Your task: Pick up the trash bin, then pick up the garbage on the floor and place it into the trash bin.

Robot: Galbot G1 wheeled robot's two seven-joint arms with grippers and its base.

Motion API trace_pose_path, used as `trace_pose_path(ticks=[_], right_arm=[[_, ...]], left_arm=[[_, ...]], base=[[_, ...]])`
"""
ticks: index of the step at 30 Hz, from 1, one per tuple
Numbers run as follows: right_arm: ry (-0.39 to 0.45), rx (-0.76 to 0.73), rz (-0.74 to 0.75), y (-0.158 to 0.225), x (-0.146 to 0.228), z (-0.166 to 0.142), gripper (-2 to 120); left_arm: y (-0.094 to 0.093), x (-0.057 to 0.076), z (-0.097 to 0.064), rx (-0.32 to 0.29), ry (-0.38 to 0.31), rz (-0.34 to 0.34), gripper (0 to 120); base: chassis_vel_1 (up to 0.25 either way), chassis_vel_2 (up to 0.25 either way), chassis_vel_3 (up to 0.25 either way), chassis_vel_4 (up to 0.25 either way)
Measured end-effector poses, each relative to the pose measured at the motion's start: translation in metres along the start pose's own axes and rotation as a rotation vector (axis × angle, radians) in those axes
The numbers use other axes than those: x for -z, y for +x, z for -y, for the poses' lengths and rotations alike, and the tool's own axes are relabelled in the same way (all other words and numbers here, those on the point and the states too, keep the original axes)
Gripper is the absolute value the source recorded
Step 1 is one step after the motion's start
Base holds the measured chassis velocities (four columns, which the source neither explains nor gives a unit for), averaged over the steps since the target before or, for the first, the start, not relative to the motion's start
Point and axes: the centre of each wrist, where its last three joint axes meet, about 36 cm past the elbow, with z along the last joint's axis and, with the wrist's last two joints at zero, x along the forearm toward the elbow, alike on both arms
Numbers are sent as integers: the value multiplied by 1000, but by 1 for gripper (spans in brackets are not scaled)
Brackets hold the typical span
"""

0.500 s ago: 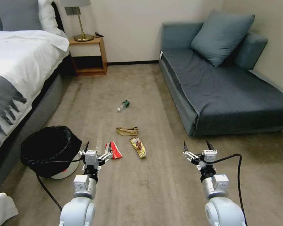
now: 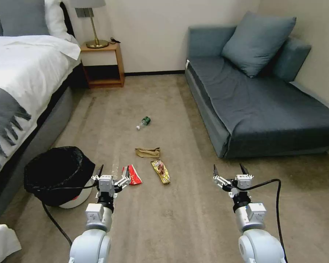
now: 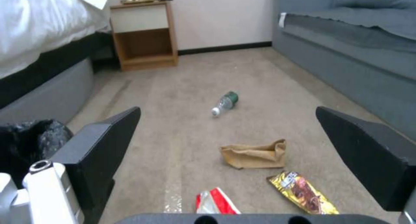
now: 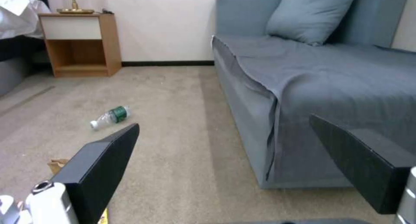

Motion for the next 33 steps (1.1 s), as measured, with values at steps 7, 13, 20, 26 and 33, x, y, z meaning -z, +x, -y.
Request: trace_pose_path(ticks=[7,13,20,26,33], right_arm=[[0,0,0,0,0,0,100],[3,3,10,-1,1,-1,100],[76,80,211,-22,12,-22,100],[69,104,227,-24,10,-28,100],[72,108,211,-25,6,-27,100]], left_arm=[[0,0,0,0,0,0,100],[0,0,0,0,0,0,100],[-21,26,-58,84,-34,149,100],[-35,52,-99,122,-66,261,100],[-32,45,-96,88,-64,238,100]], base=[[0,0,0,0],[0,0,0,0],[0,0,0,0],[0,0,0,0],[0,0,0,0]])
